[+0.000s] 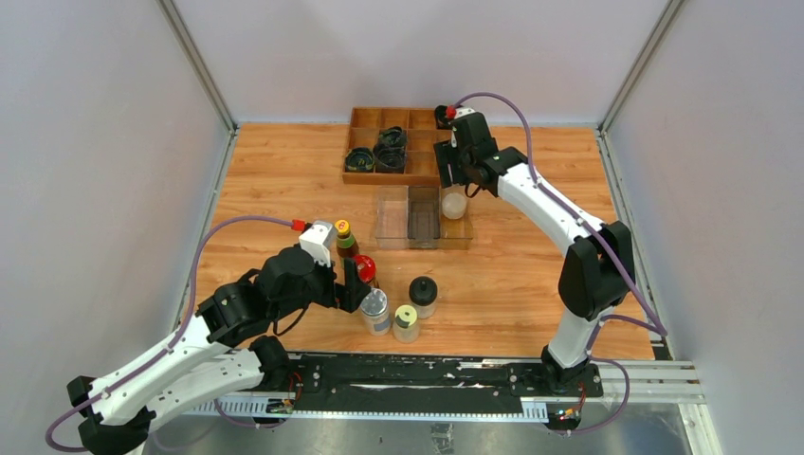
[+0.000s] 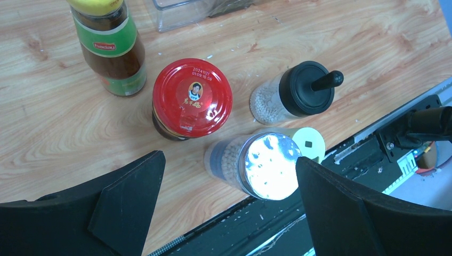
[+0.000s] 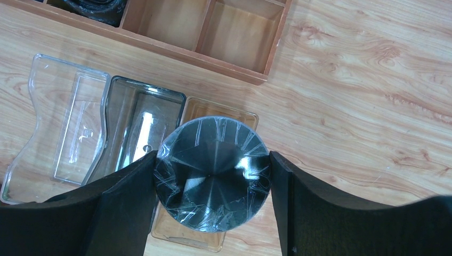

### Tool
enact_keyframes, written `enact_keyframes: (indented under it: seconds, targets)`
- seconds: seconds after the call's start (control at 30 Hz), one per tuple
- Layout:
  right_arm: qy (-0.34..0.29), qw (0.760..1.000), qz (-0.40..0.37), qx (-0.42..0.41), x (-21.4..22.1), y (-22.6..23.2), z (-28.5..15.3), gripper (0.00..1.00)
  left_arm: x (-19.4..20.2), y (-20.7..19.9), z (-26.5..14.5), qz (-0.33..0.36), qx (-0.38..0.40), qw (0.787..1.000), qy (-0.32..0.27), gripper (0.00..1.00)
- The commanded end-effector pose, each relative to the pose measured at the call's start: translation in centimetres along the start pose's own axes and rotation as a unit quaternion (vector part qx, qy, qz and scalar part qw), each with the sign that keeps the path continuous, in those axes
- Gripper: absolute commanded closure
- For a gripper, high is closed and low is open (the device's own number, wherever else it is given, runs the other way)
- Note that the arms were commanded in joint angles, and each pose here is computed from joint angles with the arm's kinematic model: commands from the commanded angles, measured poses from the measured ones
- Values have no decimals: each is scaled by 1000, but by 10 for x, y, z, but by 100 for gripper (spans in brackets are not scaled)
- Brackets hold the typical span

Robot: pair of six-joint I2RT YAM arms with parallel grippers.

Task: Organize the condiment bottles
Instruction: Place the bottle in the storage box.

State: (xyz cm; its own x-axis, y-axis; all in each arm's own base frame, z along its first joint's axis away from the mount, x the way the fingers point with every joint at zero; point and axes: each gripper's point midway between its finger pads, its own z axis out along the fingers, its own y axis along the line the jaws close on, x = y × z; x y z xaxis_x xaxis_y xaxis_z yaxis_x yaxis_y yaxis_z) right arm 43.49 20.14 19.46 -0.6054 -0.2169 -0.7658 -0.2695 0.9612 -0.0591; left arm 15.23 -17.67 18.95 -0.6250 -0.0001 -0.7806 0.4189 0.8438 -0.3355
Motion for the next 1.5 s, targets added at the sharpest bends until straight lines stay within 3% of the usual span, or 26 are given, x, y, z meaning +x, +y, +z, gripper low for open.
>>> enact_keyframes:
  seconds: [0.0, 1.23, 1.33, 1.47]
  targets:
    - [-22, 1000, 14, 0, -10, -3, -1, 86, 5, -2, 0, 3, 6, 1000, 8, 0]
    - [21, 1000, -1, 0, 21, 9, 27, 86, 5, -2, -2, 2, 8, 1000, 4, 0]
    - [21, 1000, -2, 0, 23, 9, 26, 83, 5, -2, -2, 2, 9, 1000, 5, 0]
    - [19, 1000, -5, 2, 22, 10, 24, 70, 5, -2, -2, 2, 10, 1000, 4, 0]
